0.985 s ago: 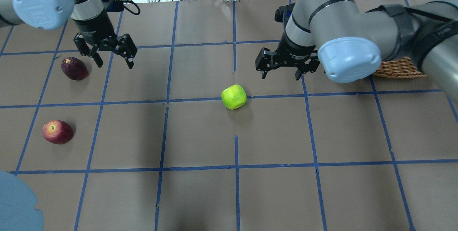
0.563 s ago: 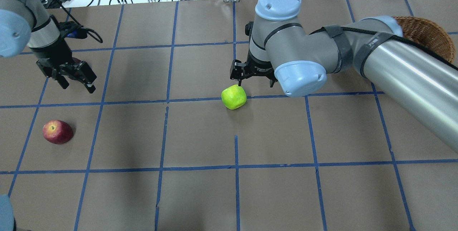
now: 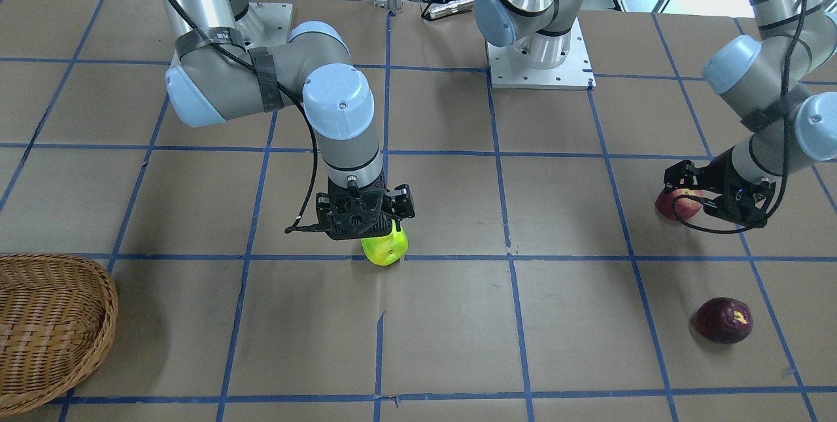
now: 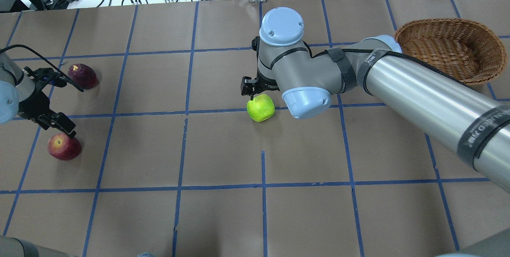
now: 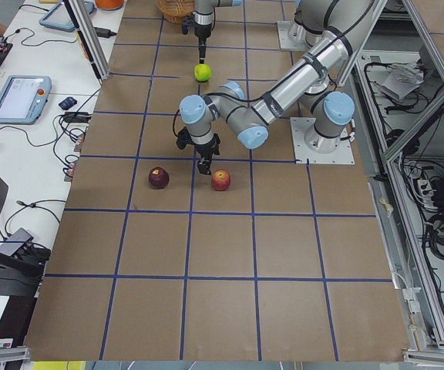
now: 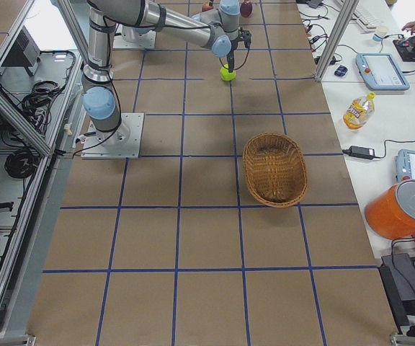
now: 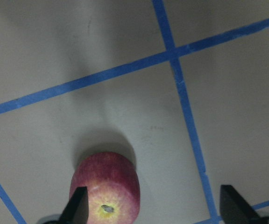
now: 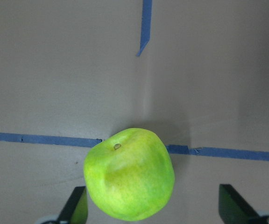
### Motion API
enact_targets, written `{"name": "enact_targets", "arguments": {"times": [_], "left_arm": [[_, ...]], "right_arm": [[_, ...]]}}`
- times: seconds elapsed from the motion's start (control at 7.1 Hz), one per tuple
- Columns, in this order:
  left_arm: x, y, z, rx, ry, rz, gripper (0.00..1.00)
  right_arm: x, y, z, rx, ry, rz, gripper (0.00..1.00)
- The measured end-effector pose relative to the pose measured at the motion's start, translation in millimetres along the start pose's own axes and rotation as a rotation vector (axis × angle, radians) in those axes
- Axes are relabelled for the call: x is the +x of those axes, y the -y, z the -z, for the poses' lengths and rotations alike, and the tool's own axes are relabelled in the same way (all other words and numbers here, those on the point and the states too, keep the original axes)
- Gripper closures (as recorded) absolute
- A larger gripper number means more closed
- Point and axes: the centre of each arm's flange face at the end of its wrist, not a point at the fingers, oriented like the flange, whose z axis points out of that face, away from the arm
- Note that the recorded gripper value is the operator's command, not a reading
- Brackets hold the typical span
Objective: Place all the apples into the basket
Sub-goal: 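Grasp the green apple with the right gripper while the left grasps the red apple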
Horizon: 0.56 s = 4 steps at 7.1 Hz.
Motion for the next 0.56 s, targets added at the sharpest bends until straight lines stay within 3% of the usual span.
{"name": "enact_targets", "arguments": {"times": [0.42,0.56], "left_arm": [[-2,-6,-25,-0.046,0.007,0.014,0.0],[-3,-4,-32,-0.051,0.001,0.019,0.07]], "right_arm": [[-4,0,-19,-0.031,0.02,0.038,0.0],[-6,-1,-22,-0.04,0.036,0.04,0.0]]}}
